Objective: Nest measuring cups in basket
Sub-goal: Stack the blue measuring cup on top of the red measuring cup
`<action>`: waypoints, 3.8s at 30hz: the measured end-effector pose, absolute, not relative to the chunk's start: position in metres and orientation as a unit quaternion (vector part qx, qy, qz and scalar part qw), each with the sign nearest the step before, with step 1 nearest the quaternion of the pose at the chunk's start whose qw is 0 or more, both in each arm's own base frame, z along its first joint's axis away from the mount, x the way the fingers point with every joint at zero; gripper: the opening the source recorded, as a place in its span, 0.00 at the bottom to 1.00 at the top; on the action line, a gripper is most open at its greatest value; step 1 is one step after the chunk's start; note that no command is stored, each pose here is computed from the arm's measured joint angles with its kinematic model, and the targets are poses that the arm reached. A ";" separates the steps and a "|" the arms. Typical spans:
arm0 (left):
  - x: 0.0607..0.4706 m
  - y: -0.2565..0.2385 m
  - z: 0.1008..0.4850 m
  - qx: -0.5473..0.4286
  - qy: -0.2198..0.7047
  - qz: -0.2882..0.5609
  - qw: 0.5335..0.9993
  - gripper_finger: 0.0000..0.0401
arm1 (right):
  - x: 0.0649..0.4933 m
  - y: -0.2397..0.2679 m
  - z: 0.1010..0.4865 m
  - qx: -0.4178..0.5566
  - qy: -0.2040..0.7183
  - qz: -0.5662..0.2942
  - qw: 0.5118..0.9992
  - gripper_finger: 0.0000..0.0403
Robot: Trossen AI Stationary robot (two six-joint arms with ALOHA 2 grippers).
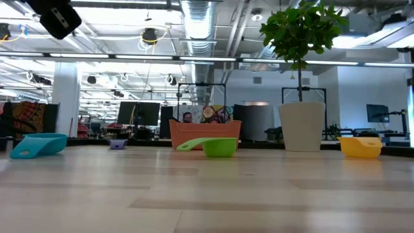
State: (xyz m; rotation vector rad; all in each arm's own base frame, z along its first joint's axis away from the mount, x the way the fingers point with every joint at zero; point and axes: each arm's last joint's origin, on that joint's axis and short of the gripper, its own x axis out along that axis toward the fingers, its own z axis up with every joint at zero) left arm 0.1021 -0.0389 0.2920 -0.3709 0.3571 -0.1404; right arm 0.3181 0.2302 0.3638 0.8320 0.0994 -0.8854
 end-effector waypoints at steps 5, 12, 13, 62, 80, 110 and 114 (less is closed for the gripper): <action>0.090 -0.031 0.290 -0.190 0.155 -0.073 0.967 0.00 | 0.328 0.235 0.320 0.395 0.077 -0.456 0.794 0.05; 0.080 -0.024 0.277 -0.205 0.135 -0.054 0.968 0.00 | 0.338 0.214 0.299 0.381 0.121 -0.496 0.771 0.04; 0.079 -0.024 0.275 -0.208 0.137 -0.052 0.967 0.00 | 0.337 0.209 0.300 0.376 0.123 -0.500 0.770 0.04; 0.119 0.001 0.264 -0.262 0.103 0.206 0.937 0.11 | 0.375 -0.069 0.227 0.281 0.392 -0.101 0.870 0.05; 0.146 0.001 0.249 -0.220 0.150 0.253 0.930 0.11 | 0.226 -0.017 0.212 0.431 0.350 -0.394 0.732 0.20; 0.157 -0.004 0.244 -0.215 0.186 0.183 0.941 0.11 | 0.174 0.121 0.211 0.610 0.400 -0.375 0.573 0.42; 0.158 -0.005 0.244 -0.190 0.195 0.168 0.947 0.11 | 0.180 0.150 0.201 0.609 0.451 -0.353 0.548 0.40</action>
